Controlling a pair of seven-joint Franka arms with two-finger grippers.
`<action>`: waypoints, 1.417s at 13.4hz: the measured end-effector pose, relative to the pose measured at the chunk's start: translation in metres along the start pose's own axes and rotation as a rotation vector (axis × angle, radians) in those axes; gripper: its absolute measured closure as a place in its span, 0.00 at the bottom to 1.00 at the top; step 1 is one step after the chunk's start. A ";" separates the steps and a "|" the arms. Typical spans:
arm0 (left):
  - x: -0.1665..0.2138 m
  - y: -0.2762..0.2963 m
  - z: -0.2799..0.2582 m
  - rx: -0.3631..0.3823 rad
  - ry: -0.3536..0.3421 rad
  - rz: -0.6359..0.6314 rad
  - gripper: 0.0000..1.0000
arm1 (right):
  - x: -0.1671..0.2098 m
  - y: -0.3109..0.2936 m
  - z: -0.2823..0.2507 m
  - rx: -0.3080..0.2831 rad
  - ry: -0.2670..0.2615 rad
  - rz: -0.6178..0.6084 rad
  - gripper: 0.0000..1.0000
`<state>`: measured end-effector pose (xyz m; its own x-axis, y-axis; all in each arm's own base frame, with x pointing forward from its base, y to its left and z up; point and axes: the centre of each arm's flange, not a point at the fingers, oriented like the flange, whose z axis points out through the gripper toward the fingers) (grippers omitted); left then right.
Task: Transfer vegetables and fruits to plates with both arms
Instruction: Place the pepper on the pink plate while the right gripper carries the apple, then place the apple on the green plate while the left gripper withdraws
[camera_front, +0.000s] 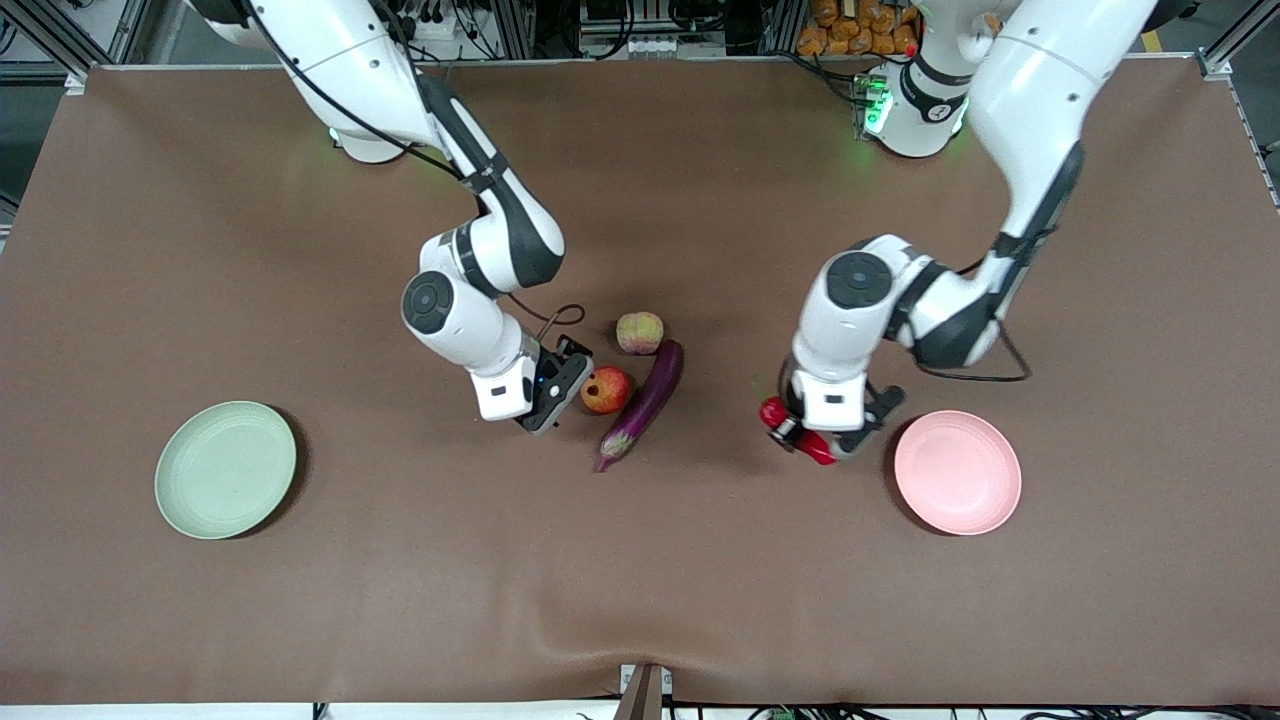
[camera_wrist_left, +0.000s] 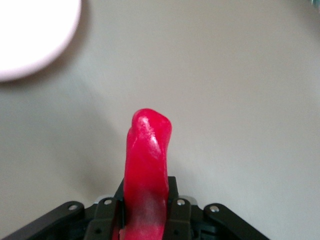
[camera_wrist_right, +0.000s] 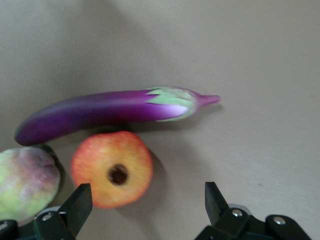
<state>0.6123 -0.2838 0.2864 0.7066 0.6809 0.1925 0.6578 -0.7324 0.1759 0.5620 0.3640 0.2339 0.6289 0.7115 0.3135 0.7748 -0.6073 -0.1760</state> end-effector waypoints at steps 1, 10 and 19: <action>0.025 -0.005 -0.006 0.017 0.003 0.003 0.68 | 0.001 -0.007 0.003 -0.001 0.012 0.007 0.00; 0.157 -0.071 0.015 0.139 -0.075 0.157 0.68 | -0.010 -0.033 0.043 -0.037 0.079 0.087 0.09; 0.220 -0.159 0.069 0.178 -0.184 0.426 0.68 | -0.026 0.089 -0.114 0.086 0.104 0.223 0.12</action>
<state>0.6808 -0.0169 0.2346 0.9461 0.3220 0.0348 0.3235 -0.9448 -0.0518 0.6070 0.2514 0.3164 0.7780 0.5208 0.3514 0.6234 -0.7096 -0.3283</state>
